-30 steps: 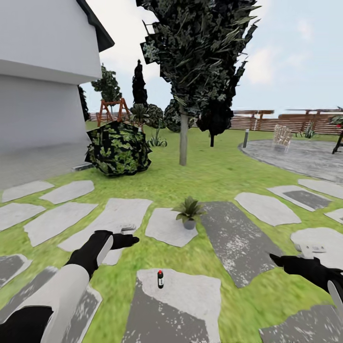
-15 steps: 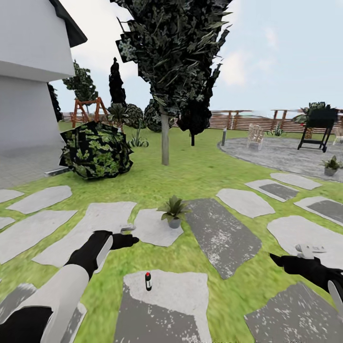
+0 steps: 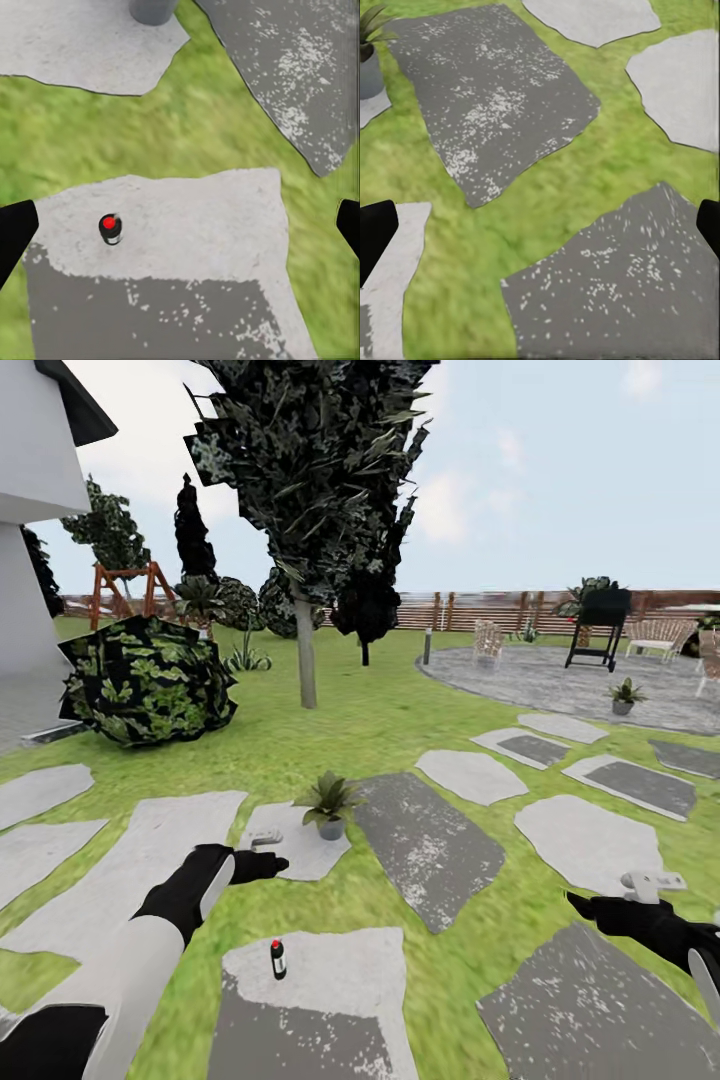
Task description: Pick up the pesticide atomizer in the garden and spray insectifuge to fully cover both potted plants in the garden.
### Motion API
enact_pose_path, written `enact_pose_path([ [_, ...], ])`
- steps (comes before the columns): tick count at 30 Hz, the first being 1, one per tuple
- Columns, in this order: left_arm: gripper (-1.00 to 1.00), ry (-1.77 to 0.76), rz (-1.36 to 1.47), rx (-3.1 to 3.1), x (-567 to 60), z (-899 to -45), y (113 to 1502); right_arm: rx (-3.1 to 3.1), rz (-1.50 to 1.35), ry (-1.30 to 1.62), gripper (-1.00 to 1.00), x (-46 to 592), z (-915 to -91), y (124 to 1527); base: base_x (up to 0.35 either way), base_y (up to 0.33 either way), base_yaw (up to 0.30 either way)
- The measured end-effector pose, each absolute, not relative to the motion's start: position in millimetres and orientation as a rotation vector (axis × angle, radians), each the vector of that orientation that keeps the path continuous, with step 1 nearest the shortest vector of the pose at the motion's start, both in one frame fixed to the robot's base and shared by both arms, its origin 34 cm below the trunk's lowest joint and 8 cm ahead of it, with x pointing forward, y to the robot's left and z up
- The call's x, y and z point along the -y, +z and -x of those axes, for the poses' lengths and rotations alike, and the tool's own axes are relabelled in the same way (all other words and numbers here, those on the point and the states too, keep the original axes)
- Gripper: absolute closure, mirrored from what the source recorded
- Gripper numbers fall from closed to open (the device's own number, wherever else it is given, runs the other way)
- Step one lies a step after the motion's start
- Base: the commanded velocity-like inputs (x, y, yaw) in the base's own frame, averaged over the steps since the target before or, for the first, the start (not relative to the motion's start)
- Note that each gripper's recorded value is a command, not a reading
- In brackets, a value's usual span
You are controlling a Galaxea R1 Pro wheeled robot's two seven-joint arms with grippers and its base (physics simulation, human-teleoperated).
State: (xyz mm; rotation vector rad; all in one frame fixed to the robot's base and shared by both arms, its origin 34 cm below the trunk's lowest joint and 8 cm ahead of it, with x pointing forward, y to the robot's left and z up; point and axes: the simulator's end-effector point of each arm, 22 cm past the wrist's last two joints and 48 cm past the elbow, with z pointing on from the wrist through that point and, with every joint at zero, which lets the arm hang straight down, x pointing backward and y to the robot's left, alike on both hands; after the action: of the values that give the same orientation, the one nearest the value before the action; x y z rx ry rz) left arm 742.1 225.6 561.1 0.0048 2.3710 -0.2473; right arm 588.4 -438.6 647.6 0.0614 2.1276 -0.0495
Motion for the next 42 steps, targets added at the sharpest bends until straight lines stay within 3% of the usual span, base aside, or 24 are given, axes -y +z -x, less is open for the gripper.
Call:
enact_pose_path([
  [9, -1.0, -0.236, -0.026, -2.358, -223.0, -740.5, 550.4, -2.127, -0.06, -0.047, -1.0, 437.8, -585.9, 636.7, 0.0, 0.0, -0.147],
  [42, -1.0, -0.15, 0.017, -2.246, -265.4, -724.7, 458.4, -2.182, 0.015, -0.017, -1.0, 411.1, -577.8, 557.6, 0.0, 0.0, -0.005],
])
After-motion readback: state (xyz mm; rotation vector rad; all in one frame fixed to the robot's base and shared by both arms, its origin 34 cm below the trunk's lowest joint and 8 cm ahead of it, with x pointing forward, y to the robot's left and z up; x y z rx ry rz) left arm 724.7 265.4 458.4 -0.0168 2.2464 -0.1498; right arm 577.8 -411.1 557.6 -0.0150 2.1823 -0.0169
